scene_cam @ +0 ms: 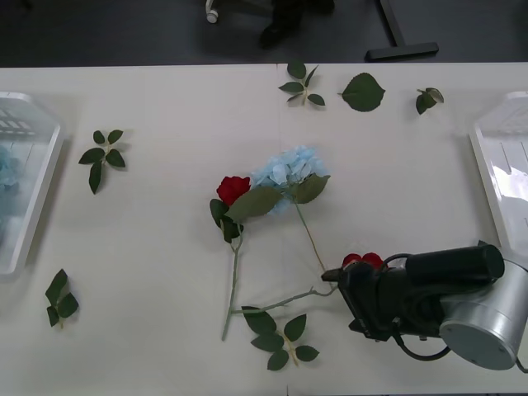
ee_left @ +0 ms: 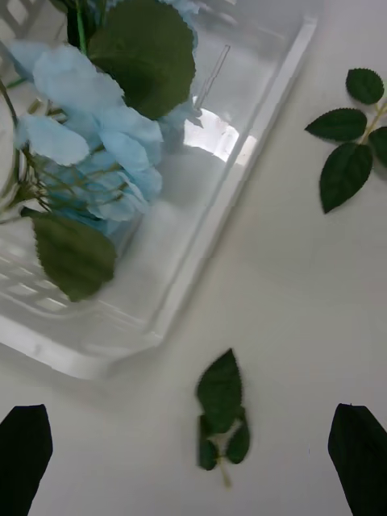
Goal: Place the red flowers into the right box and the blue flowers into the left box. If a person shows an open palm, hand one flower to the person first, then continue sorting.
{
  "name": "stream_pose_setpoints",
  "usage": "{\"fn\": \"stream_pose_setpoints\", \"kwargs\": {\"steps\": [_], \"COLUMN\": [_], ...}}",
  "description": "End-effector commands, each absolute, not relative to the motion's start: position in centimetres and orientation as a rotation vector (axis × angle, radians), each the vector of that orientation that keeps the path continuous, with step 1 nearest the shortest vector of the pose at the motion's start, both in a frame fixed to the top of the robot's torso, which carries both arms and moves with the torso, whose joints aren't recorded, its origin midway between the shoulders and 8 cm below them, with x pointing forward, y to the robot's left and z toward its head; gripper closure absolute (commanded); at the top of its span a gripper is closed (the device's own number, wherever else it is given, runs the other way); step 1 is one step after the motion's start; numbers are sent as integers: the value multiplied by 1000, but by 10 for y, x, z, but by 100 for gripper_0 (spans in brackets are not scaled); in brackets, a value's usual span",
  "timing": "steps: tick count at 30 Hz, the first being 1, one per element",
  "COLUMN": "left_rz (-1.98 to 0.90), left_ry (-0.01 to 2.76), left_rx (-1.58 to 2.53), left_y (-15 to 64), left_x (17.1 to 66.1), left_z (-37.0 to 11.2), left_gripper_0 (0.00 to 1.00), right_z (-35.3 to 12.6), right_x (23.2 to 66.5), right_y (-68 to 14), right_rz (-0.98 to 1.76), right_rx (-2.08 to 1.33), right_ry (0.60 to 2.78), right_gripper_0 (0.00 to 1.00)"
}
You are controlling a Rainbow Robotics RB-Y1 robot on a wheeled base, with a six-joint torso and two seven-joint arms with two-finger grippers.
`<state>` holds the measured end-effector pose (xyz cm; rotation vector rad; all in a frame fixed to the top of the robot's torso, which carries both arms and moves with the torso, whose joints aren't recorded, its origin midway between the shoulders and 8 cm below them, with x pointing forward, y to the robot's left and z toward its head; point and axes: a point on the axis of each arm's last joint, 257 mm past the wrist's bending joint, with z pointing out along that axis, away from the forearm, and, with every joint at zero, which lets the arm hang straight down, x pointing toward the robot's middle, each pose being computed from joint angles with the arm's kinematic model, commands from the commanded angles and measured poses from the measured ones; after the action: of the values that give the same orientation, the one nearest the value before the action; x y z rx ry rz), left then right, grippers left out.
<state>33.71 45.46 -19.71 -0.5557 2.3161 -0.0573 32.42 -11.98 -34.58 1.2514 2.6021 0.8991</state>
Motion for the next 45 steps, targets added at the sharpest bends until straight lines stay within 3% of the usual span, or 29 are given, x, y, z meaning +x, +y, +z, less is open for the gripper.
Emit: {"fn": "stream_pose_setpoints", "kwargs": {"steps": [1, 13, 16, 20, 24, 25, 27, 28, 38, 45], "left_rz": [-51, -105, -84, -120, -158, -166, -169, -187, -230, -292], "left_ry": [2339, 2389, 2399, 2410, 2413, 2408, 2407, 2411, 2429, 2431], "left_rx": [-376, -293, -276, -220, -136, -111, -101, -54, 147, 341], "left_y": [409, 302, 278, 240, 207, 198, 194, 177, 104, 53], "left_x": [367, 396, 403, 408, 413, 414, 415, 416, 432, 441], "left_z": [-199, -241, -244, -246, -252, -254, -255, -261, -286, -304], "left_gripper_0": [0, 0, 0, 0, 0, 0, 0, 0, 0, 0], "right_z": [-340, -358, -360, -364, -364, -365, -365, -365, -363, -320], "right_x": [332, 345, 345, 348, 349, 350, 350, 350, 353, 389], "right_y": [-97, -88, -87, -87, -87, -87, -86, -87, -87, -90], "right_rz": [954, 892, 883, 873, 867, 863, 862, 854, 860, 925], "right_rx": [1277, 1254, 1240, 1235, 1228, 1229, 1232, 1229, 1229, 1231], "right_ry": [2579, 2567, 2571, 2567, 2563, 2562, 2560, 2560, 2553, 2479], "right_gripper_0": [3, 3, 10, 34, 78, 84, 87, 100, 100, 100]}}
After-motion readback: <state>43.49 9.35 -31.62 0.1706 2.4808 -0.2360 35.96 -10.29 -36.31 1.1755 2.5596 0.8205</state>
